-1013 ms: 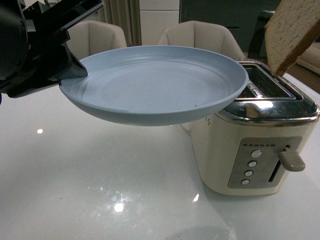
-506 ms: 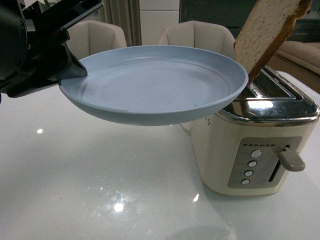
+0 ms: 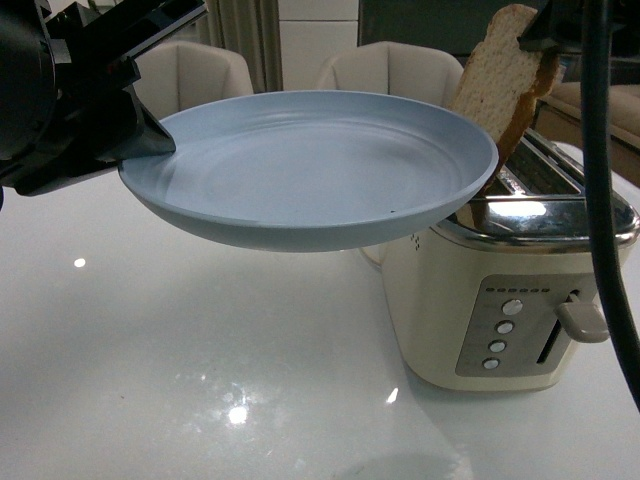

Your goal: Left arm holds plate, right arm toasts bread

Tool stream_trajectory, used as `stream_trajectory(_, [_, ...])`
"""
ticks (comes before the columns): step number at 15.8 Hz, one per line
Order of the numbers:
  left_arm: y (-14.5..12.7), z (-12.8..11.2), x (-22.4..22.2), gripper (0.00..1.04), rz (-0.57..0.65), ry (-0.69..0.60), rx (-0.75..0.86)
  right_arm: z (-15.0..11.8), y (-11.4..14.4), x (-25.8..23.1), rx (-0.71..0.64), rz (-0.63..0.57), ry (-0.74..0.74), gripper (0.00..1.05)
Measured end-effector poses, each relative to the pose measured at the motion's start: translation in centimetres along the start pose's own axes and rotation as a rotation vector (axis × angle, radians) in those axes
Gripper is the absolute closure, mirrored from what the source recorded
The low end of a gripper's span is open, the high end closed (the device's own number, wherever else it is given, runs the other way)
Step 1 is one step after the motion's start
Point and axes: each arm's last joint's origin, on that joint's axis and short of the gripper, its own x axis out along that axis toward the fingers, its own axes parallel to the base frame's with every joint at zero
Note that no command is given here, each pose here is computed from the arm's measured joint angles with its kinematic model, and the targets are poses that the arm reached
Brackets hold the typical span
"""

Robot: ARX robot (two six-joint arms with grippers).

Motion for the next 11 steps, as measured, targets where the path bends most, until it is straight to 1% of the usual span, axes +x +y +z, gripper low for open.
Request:
stream_trajectory(2, [0.0, 0.0, 0.0, 1.02, 0.001, 0.000, 0.000, -0.5, -0.1, 0.6, 0.016, -0.016, 0.072, 1.02])
stream_trajectory(5, [0.0, 0.0, 0.0, 1.02, 0.000, 0.000, 0.000, 0.2, -0.5, 1.6, 0.055, -0.036, 0.125, 1.02])
stream_trajectory(7, [0.0, 0.0, 0.0, 1.02, 0.000, 0.000, 0.000, 0.0, -0.4, 2.6, 0.071, -0.040, 0.169, 1.02])
stream_trajectory(8, [0.0, 0.0, 0.0, 1.02, 0.000, 0.000, 0.000, -0.2, -0.3, 3.1, 0.075, -0.044, 0.190, 1.00])
stream_trajectory(9, [0.0, 0.0, 0.0, 1.02, 0.001, 0.000, 0.000, -0.7, -0.4, 3.7, 0.087, -0.052, 0.215, 0.76])
stream_trajectory(10, [0.0, 0.0, 0.0, 1.02, 0.000, 0.000, 0.000, -0.7, -0.4, 3.7, 0.090, -0.052, 0.213, 0.41])
stream_trajectory(11, [0.0, 0.0, 0.0, 1.02, 0.000, 0.000, 0.000, -0.7, -0.4, 3.7, 0.093, -0.052, 0.210, 0.32])
